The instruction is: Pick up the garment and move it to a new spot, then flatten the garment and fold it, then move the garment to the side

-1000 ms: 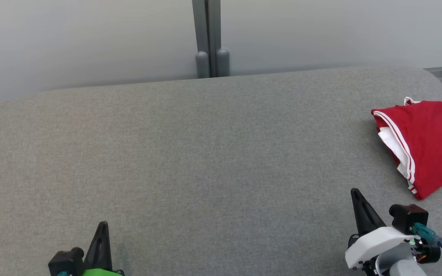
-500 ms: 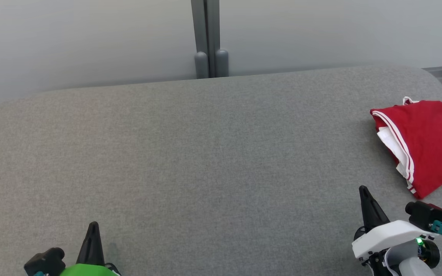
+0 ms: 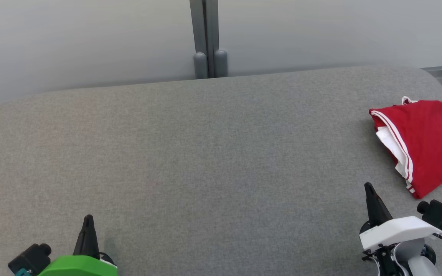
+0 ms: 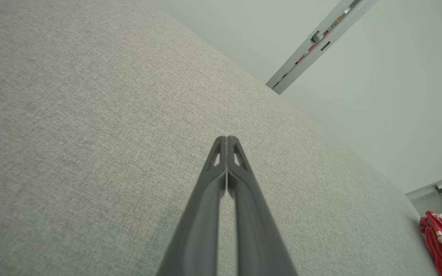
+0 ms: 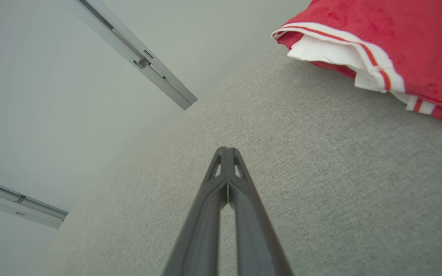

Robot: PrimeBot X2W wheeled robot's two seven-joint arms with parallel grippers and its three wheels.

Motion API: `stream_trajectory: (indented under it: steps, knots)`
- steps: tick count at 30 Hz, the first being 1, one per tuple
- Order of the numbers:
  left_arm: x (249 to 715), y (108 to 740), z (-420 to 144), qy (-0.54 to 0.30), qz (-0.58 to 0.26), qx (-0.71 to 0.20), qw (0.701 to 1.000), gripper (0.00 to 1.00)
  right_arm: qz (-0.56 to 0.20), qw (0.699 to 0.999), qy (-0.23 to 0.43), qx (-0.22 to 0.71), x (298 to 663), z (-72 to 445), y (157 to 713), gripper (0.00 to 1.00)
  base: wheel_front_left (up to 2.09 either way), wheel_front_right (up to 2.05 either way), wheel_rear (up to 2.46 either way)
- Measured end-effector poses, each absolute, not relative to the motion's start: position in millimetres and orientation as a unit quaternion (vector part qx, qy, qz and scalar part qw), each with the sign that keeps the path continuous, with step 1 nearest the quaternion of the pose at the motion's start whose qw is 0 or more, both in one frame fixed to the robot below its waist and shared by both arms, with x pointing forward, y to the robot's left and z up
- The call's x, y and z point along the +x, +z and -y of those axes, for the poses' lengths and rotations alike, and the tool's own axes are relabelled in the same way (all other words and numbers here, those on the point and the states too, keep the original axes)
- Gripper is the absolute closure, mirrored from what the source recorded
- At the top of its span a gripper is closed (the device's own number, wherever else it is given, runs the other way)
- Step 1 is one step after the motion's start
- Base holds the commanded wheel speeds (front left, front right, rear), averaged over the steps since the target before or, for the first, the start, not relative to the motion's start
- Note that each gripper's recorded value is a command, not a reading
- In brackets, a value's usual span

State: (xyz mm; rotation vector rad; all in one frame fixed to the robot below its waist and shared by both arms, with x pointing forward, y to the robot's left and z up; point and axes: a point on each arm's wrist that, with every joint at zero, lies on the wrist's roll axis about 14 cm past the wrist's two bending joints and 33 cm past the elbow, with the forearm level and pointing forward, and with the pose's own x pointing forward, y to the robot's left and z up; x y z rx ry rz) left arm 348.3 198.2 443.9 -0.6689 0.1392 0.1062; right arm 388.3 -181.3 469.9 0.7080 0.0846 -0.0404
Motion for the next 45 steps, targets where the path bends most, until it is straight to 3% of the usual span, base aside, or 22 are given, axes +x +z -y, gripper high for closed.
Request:
stream_trajectory:
  steps: [45]
  knots:
    - [370.5, 471.5, -201.9, 0.049, -0.035, -0.558, 0.828, 1.0, -0.026, 0.823, -0.028, 0.566, 390.0, 192.4, 486.0, 1.0, 0.0, 0.0, 0.0]
